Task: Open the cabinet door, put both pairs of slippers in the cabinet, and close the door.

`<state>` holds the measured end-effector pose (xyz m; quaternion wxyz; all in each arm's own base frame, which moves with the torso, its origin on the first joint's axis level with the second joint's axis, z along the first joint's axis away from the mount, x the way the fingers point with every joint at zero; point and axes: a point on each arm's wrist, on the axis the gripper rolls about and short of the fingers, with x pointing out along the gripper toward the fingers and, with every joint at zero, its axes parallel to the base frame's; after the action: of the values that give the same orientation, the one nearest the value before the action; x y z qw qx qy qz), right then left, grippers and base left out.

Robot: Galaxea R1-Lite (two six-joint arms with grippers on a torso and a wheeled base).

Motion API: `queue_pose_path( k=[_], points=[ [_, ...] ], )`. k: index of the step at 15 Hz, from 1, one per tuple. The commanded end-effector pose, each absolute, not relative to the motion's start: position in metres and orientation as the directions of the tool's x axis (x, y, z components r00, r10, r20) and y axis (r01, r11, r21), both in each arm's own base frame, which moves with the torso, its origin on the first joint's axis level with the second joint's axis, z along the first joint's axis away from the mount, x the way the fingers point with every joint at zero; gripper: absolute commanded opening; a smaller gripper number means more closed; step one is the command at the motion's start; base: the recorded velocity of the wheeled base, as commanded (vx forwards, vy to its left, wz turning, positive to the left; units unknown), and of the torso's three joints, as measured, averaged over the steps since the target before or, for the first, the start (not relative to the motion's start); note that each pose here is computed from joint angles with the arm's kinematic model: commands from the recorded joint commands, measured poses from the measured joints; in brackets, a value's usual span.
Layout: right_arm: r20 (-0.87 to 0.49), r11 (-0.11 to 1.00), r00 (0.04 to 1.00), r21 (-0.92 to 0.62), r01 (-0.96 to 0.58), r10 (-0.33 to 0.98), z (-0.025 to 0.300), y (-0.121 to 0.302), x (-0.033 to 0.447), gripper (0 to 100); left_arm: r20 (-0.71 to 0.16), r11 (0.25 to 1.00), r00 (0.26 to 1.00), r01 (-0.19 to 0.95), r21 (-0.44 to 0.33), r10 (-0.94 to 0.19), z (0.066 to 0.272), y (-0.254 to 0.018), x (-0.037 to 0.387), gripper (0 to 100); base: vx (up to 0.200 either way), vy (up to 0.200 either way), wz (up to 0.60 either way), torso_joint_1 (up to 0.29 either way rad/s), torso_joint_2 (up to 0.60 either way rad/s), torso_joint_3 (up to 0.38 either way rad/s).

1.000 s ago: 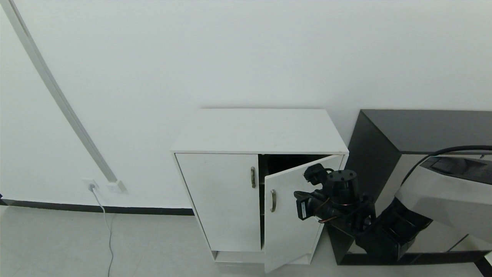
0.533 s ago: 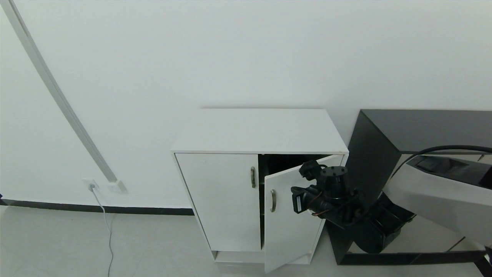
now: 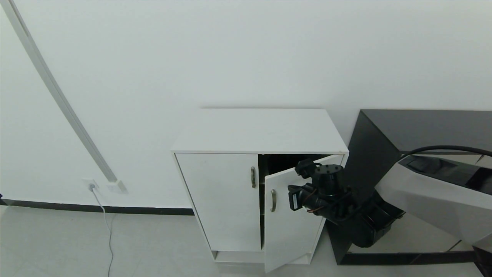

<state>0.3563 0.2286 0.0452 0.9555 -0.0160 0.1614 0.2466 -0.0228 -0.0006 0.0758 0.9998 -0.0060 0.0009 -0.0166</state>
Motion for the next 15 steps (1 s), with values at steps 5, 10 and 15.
queue_pose_path(
  k=[5,10,15],
  points=[
    [-0.296,0.879,0.833,0.050,-0.475,0.467,0.050,0.230,0.360,0,-0.002,0.999,0.999,0.032,-0.012,-0.032,0.076,-0.001,-0.023,0,0.000,0.000,0.00,0.000,0.00,0.000],
    [-0.288,0.883,0.839,0.051,-0.467,0.461,0.053,0.230,0.367,0,-0.002,0.999,0.999,0.032,-0.012,-0.032,0.076,-0.001,-0.023,0,0.000,0.000,0.00,0.000,0.00,0.000],
    [-0.281,0.887,0.845,0.051,-0.459,0.454,0.056,0.233,0.379,0,-0.002,0.999,0.999,0.032,-0.012,-0.032,0.076,-0.001,-0.023,0,0.000,0.000,0.00,0.000,0.00,0.000]
  ],
)
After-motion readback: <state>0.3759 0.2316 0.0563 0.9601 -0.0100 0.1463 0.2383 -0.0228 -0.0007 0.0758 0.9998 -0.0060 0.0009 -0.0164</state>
